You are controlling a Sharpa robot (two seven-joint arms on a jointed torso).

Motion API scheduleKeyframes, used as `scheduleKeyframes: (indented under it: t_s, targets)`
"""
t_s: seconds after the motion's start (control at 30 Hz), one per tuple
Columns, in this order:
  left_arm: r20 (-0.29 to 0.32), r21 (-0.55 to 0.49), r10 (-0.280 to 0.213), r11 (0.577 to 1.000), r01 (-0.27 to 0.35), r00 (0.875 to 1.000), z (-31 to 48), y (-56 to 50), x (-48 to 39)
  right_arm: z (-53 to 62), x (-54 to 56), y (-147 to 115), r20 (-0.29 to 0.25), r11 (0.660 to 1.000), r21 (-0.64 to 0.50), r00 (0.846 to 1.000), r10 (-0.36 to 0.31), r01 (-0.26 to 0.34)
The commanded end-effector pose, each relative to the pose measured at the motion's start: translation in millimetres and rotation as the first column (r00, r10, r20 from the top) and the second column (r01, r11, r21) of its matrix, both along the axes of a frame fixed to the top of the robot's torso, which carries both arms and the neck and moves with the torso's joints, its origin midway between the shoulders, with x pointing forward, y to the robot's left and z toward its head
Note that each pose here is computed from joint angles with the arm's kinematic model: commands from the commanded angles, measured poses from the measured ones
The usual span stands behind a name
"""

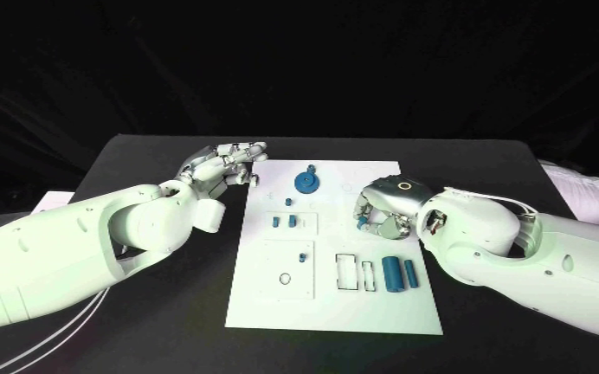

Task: Assemble the parts on the task board

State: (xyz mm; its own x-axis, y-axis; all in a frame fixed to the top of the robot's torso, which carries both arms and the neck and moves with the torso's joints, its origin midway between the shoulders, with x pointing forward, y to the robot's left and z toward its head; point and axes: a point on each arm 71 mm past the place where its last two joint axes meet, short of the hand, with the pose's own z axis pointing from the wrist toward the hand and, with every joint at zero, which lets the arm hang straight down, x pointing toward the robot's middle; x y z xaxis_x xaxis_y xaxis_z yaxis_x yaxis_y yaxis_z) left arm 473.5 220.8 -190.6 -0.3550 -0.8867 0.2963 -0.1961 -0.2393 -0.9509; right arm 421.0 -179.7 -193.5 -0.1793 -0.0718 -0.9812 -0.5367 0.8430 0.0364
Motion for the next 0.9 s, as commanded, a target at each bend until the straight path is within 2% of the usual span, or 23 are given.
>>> scheduleKeyframes:
  t_s: [0.03, 0.3, 0.6, 0.73, 0.9]
  targets:
    - [0.005, -0.013, -0.016, 1.000, 0.016, 1.000, 0.7, -1.9, -0.5, -1.3, 0.5, 0, 0.011, 1.000, -0.012, 1.000, 0.003, -0.003]
    - [0.004, -0.013, -0.016, 1.000, 0.016, 1.000, 0.3, -1.9, -0.3, 3.2, -0.2, 0, 0.059, 1.000, 0.022, 0.998, -0.001, 0.000]
    - [0.001, -0.012, -0.015, 1.000, 0.015, 1.000, -1.1, -1.8, -0.4, 23.3, -16.4, 8, 0.051, 0.993, 0.118, 0.998, 0.021, -0.027]
    - [-0.001, -0.013, -0.016, 1.000, 0.016, 1.000, -1.9, -2.3, -0.5, 32.6, -28.1, 23, 0.049, 0.981, 0.178, 0.997, 0.067, -0.074]
    - [-0.002, -0.014, -0.018, 1.000, 0.018, 1.000, -2.5, -3.2, -0.6, 36.3, -40.2, 49, 0.050, 0.962, 0.228, 0.989, 0.140, -0.147]
